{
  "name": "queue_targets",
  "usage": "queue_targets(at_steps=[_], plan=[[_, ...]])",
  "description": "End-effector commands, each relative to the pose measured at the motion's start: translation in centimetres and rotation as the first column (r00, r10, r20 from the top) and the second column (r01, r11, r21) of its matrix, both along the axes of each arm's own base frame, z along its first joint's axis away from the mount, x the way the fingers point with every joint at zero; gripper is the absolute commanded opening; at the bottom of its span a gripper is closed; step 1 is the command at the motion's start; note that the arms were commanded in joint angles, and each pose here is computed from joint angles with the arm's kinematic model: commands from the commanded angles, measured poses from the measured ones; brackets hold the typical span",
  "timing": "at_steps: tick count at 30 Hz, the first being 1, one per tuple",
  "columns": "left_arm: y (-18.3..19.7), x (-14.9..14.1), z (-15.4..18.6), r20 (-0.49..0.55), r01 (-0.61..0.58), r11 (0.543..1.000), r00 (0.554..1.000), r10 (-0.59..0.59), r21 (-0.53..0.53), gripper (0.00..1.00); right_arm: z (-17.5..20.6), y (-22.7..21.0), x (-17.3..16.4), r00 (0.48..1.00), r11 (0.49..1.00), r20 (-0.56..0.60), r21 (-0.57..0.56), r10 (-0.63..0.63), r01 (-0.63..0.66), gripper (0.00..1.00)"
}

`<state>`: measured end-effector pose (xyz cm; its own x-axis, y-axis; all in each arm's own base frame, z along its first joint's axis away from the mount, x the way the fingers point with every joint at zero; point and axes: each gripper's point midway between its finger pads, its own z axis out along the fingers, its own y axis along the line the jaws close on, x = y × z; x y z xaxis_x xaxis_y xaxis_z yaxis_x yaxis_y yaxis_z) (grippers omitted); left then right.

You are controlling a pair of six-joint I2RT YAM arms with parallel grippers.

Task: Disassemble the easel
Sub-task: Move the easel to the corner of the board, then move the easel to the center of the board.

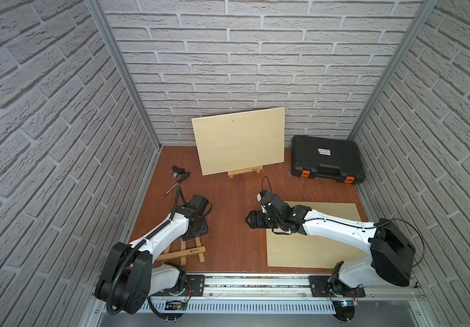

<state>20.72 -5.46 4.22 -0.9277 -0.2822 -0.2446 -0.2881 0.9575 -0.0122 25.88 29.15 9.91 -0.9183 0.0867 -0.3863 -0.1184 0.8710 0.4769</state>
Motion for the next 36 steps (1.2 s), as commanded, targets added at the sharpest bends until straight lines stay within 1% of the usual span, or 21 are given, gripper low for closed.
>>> queue_targets(at_steps=[1,3,6,9,12,15,18,20,24,27,33,36], plan=[[-0.2,1.5,3.3,0.114,0.021,1.000,0.993,-0.022,0.008,0.71,2.4,1.7,3.2,0.997,0.995,0.077,0.103,-0.012,0.004,0.81],[-0.8,2.4,4.8,0.179,0.035,0.999,0.983,-0.034,-0.003,0.73,2.7,1.8,4.9,0.995,0.991,0.096,0.132,-0.040,0.027,0.81],[-1.6,3.4,6.3,0.235,0.059,0.998,0.970,-0.055,-0.010,0.74,3.3,2.1,7.6,0.990,0.983,0.123,0.176,-0.071,0.048,0.81],[-2.9,4.1,6.7,0.263,0.077,0.996,0.963,-0.064,-0.036,0.75,3.7,2.4,10.4,0.980,0.974,0.162,0.209,-0.118,0.083,0.81],[-4.7,4.9,6.9,0.316,0.092,0.990,0.947,-0.055,-0.105,0.75,3.5,2.3,13.2,0.961,0.965,0.209,0.223,-0.183,0.136,0.81],[-6.5,5.9,7.5,0.374,0.132,0.978,0.925,-0.062,-0.162,0.75,2.5,2.5,15.9,0.945,0.955,0.232,0.240,-0.232,0.176,0.80],[-7.6,6.6,8.2,0.422,0.167,0.970,0.903,-0.078,-0.178,0.75,1.6,3.1,18.3,0.933,0.943,0.242,0.267,-0.265,0.199,0.79],[-7.9,7.1,8.4,0.439,0.179,0.968,0.895,-0.086,-0.176,0.75,0.3,3.3,19.8,0.925,0.924,0.233,0.310,-0.300,0.222,0.78],[-8.1,7.6,8.1,0.437,0.202,0.968,0.891,-0.118,-0.151,0.76,-0.5,2.9,22.9,0.892,0.853,0.236,0.460,-0.386,0.247,0.76],[-8.3,7.9,7.5,0.430,0.209,0.966,0.894,-0.126,-0.152,0.76,-1.0,2.1,24.6,0.872,0.815,0.222,0.508,-0.436,0.278,0.74],[-8.7,8.6,7.4,0.440,0.216,0.963,0.889,-0.125,-0.164,0.77,-0.5,1.1,26.5,0.841,0.798,0.272,0.539,-0.468,0.270,0.74],[-8.8,8.8,7.3,0.442,0.216,0.962,0.889,-0.123,-0.168,0.77,-0.7,0.9,27.1,0.840,0.794,0.270,0.546,-0.471,0.269,0.73]])
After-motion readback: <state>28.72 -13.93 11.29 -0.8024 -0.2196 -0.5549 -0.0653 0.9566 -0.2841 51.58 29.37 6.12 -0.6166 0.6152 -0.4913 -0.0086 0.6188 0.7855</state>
